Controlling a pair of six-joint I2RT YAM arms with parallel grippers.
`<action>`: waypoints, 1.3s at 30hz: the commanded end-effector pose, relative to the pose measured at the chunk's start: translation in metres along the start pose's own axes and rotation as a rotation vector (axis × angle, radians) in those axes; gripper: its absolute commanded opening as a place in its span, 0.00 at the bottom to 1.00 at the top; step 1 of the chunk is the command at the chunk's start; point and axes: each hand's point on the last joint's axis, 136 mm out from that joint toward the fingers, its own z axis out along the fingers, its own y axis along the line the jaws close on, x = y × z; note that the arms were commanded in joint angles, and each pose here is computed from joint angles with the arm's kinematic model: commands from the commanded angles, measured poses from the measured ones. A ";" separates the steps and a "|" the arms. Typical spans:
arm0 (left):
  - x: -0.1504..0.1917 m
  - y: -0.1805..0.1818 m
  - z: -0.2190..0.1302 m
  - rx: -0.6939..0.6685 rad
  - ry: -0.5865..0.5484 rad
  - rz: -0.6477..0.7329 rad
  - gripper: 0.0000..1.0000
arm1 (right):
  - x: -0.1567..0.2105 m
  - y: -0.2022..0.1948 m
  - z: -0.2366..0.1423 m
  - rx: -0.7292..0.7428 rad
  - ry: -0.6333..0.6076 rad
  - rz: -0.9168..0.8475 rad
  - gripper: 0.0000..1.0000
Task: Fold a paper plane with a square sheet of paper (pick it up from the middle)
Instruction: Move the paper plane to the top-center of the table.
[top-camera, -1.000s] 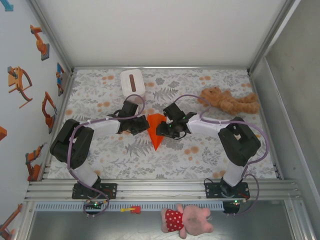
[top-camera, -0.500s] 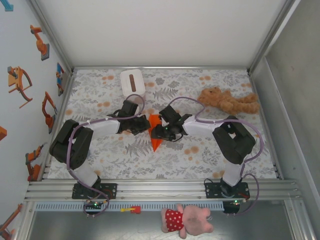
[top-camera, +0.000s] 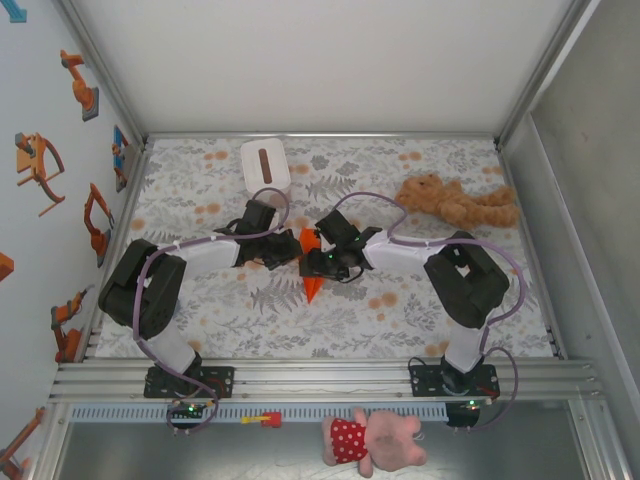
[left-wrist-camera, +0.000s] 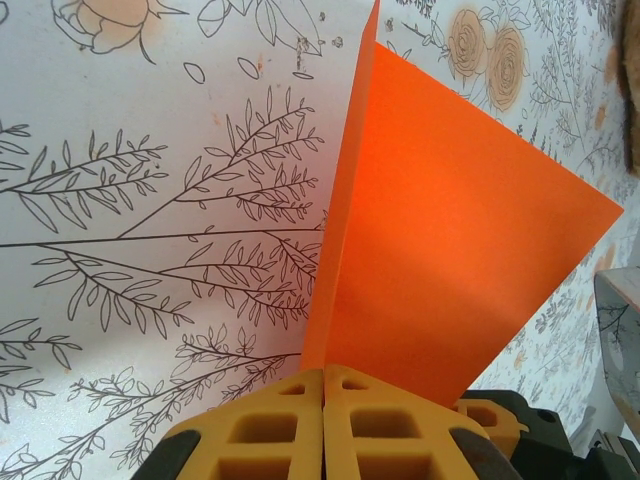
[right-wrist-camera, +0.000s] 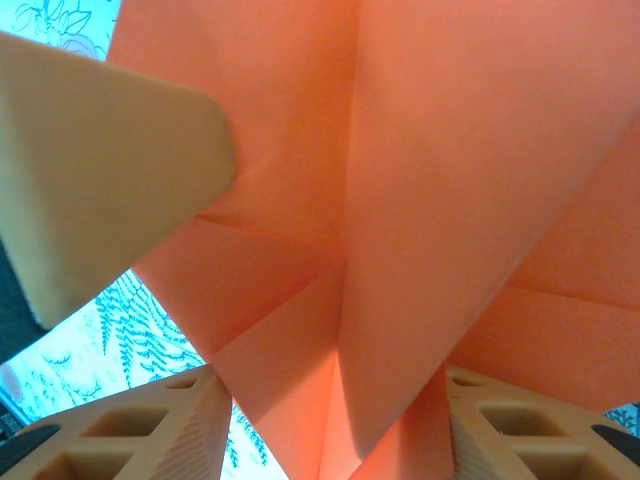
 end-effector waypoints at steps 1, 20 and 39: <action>-0.005 -0.016 -0.008 0.045 -0.015 0.008 0.06 | -0.002 -0.003 0.001 0.048 -0.007 -0.019 0.47; -0.005 -0.016 -0.009 0.047 -0.015 0.010 0.10 | -0.006 -0.010 0.001 0.097 -0.027 0.004 0.28; -0.030 0.030 -0.073 -0.123 -0.220 -0.041 0.58 | -0.029 -0.040 -0.041 0.356 -0.105 -0.075 0.03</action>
